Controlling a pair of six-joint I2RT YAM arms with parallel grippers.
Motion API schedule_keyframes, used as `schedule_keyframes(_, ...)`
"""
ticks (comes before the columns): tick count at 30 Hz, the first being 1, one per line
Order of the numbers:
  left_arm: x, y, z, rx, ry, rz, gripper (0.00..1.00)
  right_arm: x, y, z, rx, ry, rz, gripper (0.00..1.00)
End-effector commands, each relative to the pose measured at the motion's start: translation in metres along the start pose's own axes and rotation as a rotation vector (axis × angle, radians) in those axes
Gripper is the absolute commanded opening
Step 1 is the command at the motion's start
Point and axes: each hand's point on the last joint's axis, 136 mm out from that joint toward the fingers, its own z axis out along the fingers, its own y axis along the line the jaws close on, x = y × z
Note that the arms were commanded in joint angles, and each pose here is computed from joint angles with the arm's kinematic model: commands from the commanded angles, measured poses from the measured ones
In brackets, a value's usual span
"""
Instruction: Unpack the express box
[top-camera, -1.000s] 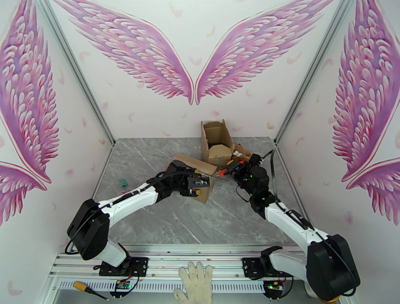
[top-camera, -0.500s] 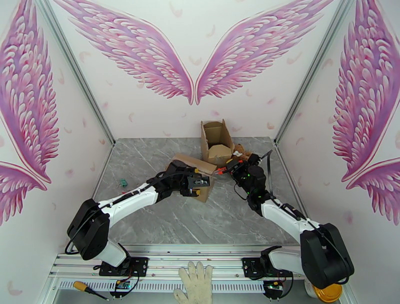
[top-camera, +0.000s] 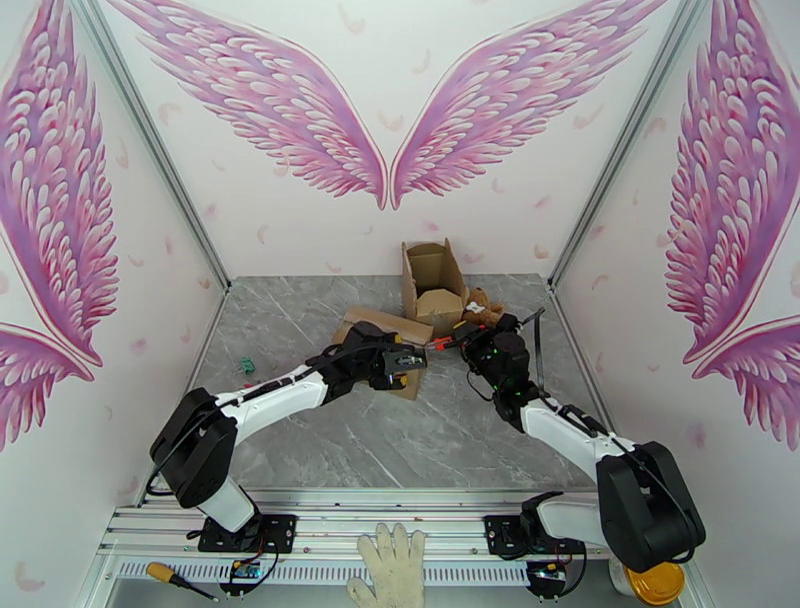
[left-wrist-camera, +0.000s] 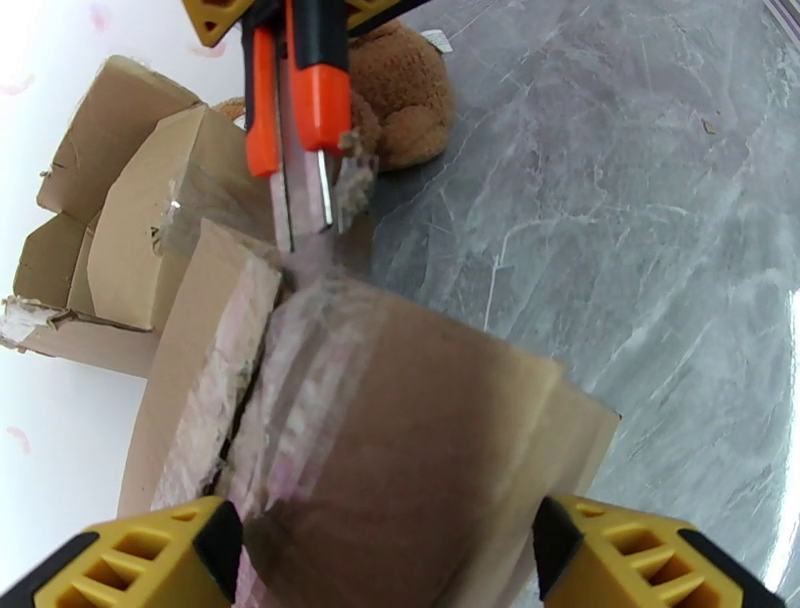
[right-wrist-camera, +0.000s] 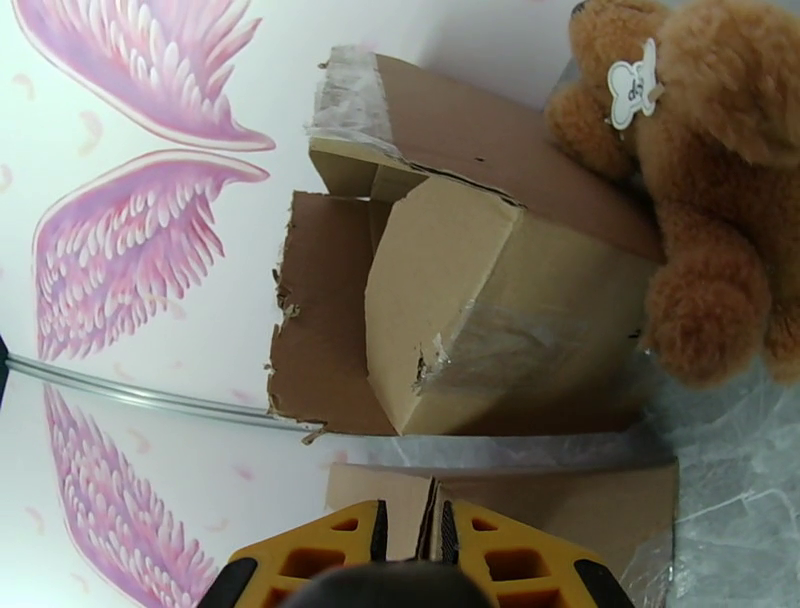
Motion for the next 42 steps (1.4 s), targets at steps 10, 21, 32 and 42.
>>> schedule_keyframes(10, -0.006, 0.017, -0.015, 0.028, -0.072, 0.018, 0.82, 0.047, -0.013, 0.001, 0.026, 0.309, 0.064, 0.00)
schedule_keyframes(21, -0.004, 0.024, -0.010, 0.063, -0.075, -0.007, 0.81, 0.067, 0.001, 0.011, -0.021, 0.492, 0.038, 0.00)
schedule_keyframes(32, 0.028, 0.045, -0.013, 0.043, 0.008, -0.046, 0.79, 0.080, -0.011, -0.011, 0.039, 0.681, 0.027, 0.00)
schedule_keyframes(42, 0.027, 0.029, -0.016, 0.099, -0.004, -0.026, 0.78, 0.048, 0.007, -0.013, -0.003, 0.572, -0.035, 0.00)
